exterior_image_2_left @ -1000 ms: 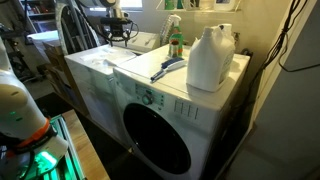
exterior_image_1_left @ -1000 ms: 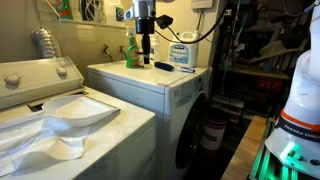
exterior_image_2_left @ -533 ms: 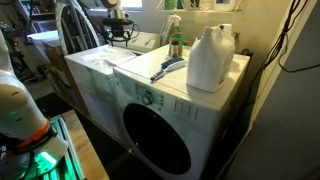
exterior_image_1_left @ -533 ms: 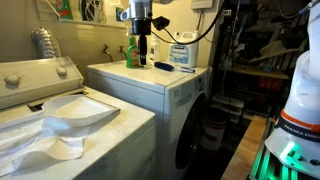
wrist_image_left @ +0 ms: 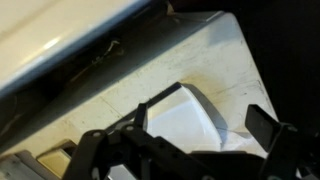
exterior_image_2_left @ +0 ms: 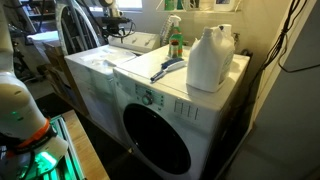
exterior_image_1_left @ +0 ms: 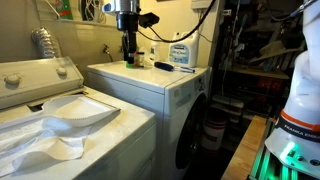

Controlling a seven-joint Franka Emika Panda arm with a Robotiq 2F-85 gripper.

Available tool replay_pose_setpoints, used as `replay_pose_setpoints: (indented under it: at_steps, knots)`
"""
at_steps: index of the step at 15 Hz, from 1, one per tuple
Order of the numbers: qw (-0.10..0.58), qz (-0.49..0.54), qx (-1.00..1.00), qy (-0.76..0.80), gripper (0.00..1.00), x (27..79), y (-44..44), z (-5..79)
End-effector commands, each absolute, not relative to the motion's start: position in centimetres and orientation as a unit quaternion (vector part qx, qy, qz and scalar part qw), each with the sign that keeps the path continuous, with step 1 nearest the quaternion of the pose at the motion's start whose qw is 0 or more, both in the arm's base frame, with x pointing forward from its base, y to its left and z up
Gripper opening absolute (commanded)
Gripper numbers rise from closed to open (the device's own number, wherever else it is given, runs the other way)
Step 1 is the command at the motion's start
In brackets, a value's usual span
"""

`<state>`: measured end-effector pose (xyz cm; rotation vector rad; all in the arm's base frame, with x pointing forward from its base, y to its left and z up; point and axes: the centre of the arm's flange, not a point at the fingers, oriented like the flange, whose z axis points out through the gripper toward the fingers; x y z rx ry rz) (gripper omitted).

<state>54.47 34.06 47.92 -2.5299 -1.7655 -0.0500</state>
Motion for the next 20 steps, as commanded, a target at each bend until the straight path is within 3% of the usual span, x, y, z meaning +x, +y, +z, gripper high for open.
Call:
replay_pose_setpoints:
  at_steps: [1, 9, 10, 20]
  knots:
    - [0.041, -0.030, -0.758, -0.650, 1.00, 55.3, 40.9, 47.8]
    - [0.058, -0.094, -0.604, -0.789, 1.00, 51.5, 53.8, 45.3]
    - [0.068, -0.084, -0.641, -0.760, 1.00, 50.7, 51.3, 45.9]
    - [0.071, -0.087, -0.688, -0.717, 1.00, 47.8, 55.6, 42.6]
